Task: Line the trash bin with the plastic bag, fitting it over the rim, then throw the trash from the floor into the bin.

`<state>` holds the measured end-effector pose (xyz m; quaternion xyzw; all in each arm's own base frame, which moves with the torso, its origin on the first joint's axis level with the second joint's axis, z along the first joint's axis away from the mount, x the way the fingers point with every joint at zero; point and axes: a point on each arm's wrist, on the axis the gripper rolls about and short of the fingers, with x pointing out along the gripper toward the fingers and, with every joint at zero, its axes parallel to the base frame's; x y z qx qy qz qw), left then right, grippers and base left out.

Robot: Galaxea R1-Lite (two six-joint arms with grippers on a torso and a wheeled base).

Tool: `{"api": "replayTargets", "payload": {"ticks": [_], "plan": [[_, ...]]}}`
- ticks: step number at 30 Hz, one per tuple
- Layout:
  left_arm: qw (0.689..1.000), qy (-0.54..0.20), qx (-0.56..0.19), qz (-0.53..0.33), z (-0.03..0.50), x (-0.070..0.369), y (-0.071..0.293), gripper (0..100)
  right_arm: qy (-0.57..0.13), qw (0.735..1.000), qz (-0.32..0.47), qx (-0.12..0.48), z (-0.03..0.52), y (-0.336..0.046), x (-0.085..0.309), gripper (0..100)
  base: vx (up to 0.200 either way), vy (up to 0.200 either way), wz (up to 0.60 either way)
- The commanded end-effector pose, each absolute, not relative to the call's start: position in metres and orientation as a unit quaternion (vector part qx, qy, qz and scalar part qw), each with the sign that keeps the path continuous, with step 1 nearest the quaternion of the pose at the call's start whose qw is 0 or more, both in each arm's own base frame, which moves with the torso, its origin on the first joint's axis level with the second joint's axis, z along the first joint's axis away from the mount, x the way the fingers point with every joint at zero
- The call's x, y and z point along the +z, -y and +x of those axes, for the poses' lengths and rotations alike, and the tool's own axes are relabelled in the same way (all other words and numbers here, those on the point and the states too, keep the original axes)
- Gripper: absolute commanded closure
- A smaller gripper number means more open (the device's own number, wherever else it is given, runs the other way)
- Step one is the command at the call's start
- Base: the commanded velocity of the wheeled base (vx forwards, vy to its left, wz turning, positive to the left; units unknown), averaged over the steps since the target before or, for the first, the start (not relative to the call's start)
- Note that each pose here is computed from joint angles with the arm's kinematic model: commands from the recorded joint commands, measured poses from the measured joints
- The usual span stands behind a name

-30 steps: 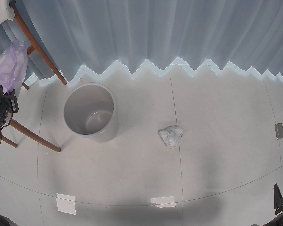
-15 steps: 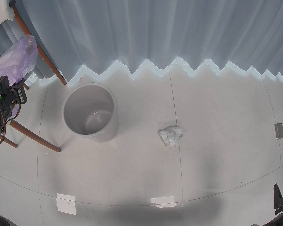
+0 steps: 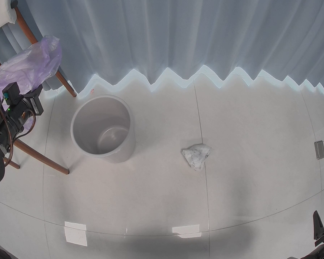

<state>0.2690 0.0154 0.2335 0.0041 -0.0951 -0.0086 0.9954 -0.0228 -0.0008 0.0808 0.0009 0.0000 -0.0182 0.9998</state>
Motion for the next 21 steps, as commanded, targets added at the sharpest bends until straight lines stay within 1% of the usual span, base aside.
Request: {"api": "replayTargets", "payload": {"ticks": [1, 7, 12, 21], "plan": [[0.995, 0.098, -0.016, 0.003, 0.27, 0.234, -0.011, 100, 0.0, 1.0, 0.001, -0.018, -0.023, 0.001, 0.075, 0, 0.0, 0.0, 0.0], [0.994, 0.111, -0.025, -0.001, 0.269, 0.241, -0.007, 100, 0.0, 1.0, 0.001, -0.018, -0.023, 0.001, 0.075, 0, 0.0, 0.0, 0.0], [0.991, 0.122, -0.049, -0.024, 0.268, 0.247, 0.005, 100, 0.0, 1.0, 0.001, -0.018, -0.023, 0.001, 0.075, 0, 0.0, 0.0, 0.0], [0.987, 0.138, -0.08, -0.031, 0.255, 0.257, 0.021, 100, 0.0, 1.0, 0.001, -0.018, -0.023, 0.001, 0.075, 0, 0.0, 0.0, 0.0]]}}
